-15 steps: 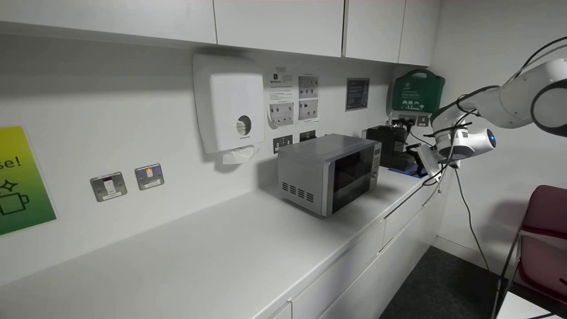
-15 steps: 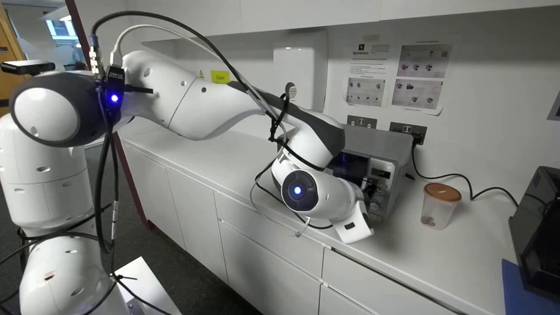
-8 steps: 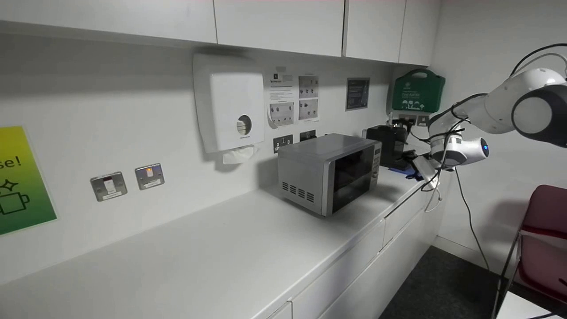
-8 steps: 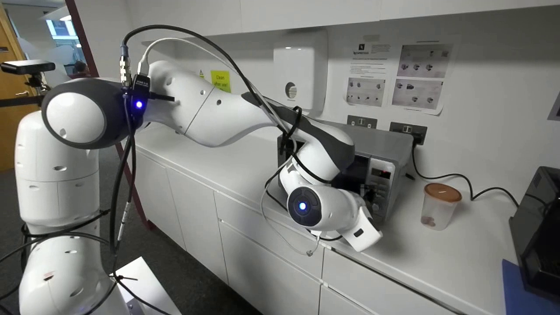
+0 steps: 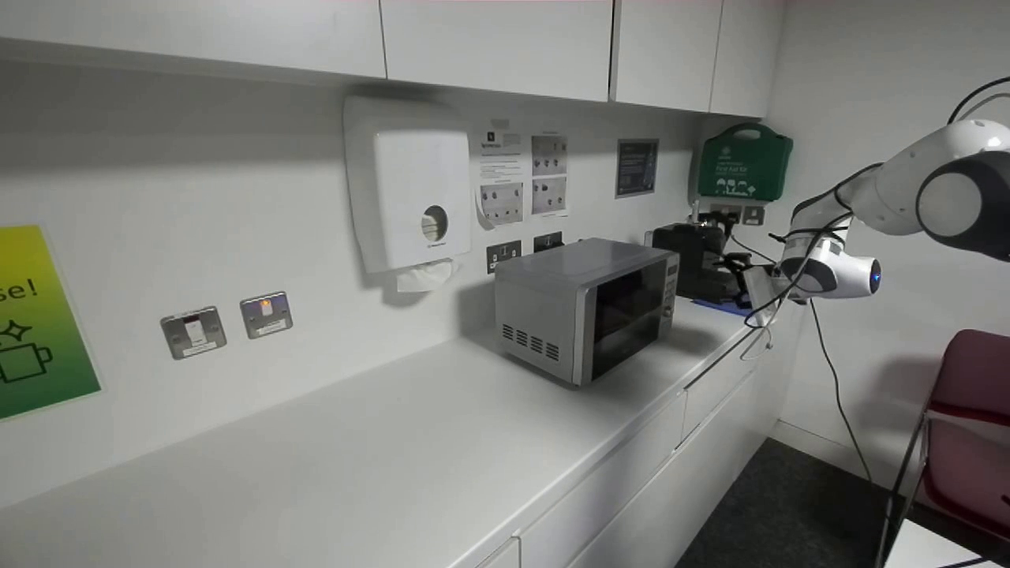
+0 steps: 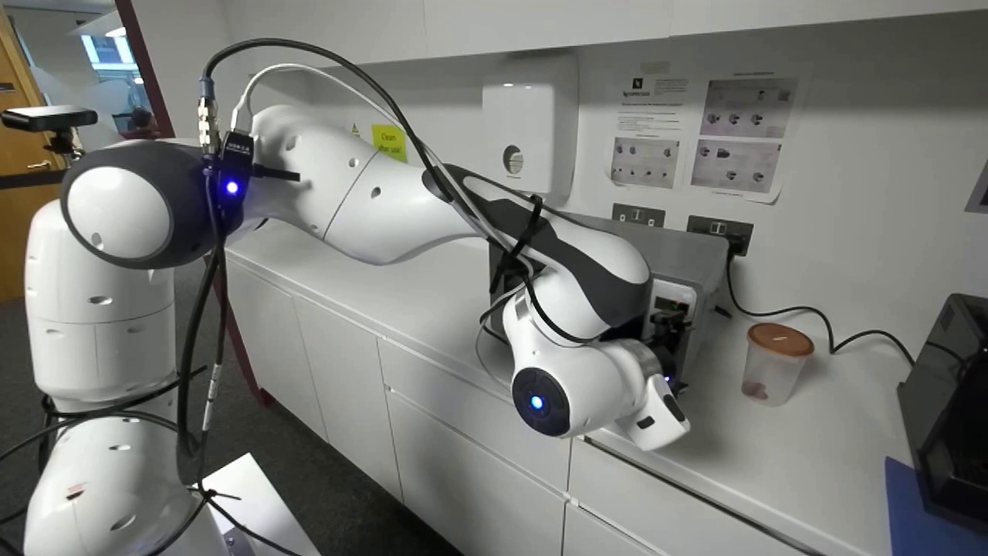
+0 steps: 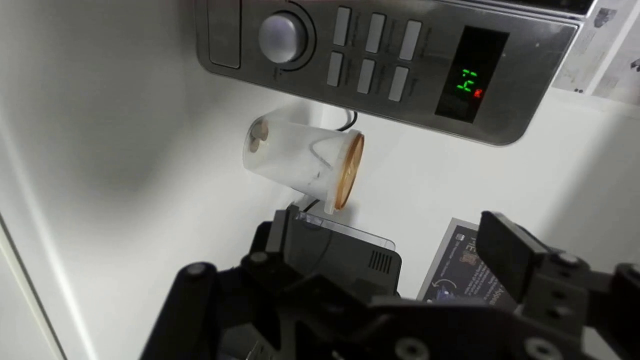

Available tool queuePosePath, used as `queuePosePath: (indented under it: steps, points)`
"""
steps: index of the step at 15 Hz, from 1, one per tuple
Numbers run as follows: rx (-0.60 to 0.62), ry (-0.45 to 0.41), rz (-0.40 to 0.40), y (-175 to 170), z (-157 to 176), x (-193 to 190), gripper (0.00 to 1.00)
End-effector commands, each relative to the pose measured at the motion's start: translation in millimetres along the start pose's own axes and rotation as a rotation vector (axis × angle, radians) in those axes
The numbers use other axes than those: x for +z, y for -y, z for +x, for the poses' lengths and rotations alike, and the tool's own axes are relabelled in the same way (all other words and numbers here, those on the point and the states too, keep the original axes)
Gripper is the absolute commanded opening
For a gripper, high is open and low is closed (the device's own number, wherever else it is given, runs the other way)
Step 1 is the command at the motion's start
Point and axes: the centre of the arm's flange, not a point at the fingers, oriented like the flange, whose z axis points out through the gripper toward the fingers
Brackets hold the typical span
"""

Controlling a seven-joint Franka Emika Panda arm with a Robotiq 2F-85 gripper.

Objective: Press a button on the microwave

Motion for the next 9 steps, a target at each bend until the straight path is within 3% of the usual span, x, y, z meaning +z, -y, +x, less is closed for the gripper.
queuePosePath:
  steps: [1, 4, 5, 7, 9]
  points:
    - [0.013, 0.024, 0.067, 0.8, -2.7, -4.1, 1.00]
    - [0.007, 0.059, 0.085, 3.6, -14.7, -2.2, 0.97]
    - [0.007, 0.070, 0.090, 3.5, -19.1, -1.0, 0.74]
    - [0.010, 0.085, 0.088, 3.8, -25.6, 1.5, 0.68]
    - [0.015, 0.093, 0.079, 3.9, -28.4, 5.3, 0.51]
